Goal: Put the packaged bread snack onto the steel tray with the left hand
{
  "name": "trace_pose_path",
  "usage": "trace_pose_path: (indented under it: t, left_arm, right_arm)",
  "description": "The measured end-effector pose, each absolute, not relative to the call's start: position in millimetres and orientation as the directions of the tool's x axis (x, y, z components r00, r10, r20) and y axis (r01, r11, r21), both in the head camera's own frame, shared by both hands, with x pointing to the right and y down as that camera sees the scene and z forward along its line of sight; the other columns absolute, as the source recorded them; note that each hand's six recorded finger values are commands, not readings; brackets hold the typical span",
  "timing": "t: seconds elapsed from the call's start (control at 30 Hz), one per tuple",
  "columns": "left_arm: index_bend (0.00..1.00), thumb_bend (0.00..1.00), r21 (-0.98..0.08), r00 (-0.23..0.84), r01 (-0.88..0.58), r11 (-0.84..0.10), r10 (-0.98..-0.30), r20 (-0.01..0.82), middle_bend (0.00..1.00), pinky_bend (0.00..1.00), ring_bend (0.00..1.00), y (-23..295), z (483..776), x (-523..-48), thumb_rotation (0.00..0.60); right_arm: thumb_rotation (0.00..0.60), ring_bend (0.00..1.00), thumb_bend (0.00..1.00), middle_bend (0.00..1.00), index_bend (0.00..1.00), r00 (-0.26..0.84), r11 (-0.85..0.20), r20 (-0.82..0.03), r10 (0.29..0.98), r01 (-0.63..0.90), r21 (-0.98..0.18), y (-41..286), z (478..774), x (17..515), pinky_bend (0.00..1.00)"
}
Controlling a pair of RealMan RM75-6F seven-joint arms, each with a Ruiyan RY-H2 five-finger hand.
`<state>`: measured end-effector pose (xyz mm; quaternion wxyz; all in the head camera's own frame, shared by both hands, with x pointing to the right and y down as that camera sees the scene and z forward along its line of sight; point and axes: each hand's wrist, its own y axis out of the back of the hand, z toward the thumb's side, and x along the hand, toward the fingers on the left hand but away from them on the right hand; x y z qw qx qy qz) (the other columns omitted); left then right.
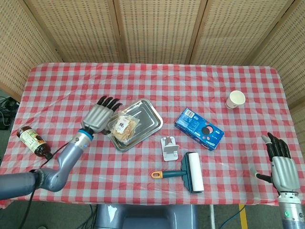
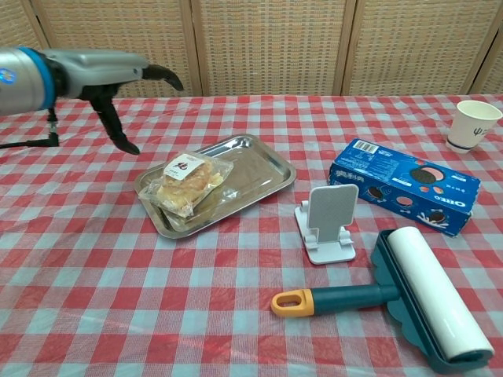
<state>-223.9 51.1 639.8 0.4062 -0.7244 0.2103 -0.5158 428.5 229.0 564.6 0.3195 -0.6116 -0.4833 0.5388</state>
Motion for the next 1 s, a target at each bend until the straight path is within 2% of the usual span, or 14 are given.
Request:
trace_pose_path:
  t: [0.13, 0.27, 0.53, 0.67, 0.83, 1.0]
  left_arm:
    - [0.07, 0.13, -0.823, 0.317, 0.016, -0.568, -0.778, 0.543, 0.0, 0.0, 0.0, 72.7, 610.4, -264.0, 0.6]
    - [0.05, 0.13, -0.858, 0.231, -0.016, -0.514, -0.836, 0.497, 0.0, 0.0, 0.0, 94.6, 587.9, -311.6, 0.6]
    - [0.01, 0.13, -0.888, 0.094, -0.054, -0.457, -0.888, 0.451, 0.0, 0.0, 0.0, 149.6, 563.0, -378.2, 0.6]
    - [0.01, 0.13, -0.916, 0.072, -0.042, -0.4, -0.915, 0.396, 0.0, 0.0, 0.0, 172.9, 556.8, -398.6, 0.6]
    - [0.0, 0.13, -0.927, 0.067, 0.005, -0.375, -0.925, 0.375, 0.0, 0.0, 0.0, 198.5, 562.0, -417.7, 0.6]
    - [0.01, 0.13, -0.931, 0.044, -0.008, -0.366, -0.93, 0.365, 0.0, 0.0, 0.0, 207.6, 561.3, -428.7, 0.6]
  right_arm:
    - [0.6, 0.0, 0.08, 0.0, 0.05, -0.053, -0.346, -0.368, 0.928, 0.234, -0.909, 229.7, 566.0, 427.2, 0.0]
    - [0.6, 0.0, 0.08, 0.0, 0.05, -0.045, -0.354, -0.371, 0.928, 0.209, -0.912, 229.6, 565.7, 424.0, 0.0]
    - [0.6, 0.0, 0.08, 0.0, 0.04, -0.039, -0.359, -0.373, 0.927, 0.194, -0.913, 229.9, 565.7, 421.6, 0.0]
    - [0.6, 0.0, 0.08, 0.0, 0.04, -0.03, -0.355, -0.366, 0.93, 0.19, -0.916, 229.5, 564.3, 421.3, 0.0]
    - [0.6, 0.0, 0.08, 0.0, 0.04, -0.015, -0.352, -0.361, 0.933, 0.182, -0.918, 229.7, 563.3, 419.7, 0.0]
    - [0.6, 0.0, 0.08, 0.0, 0.04, -0.003, -0.352, -0.358, 0.934, 0.177, -0.919, 229.8, 563.0, 418.1, 0.0]
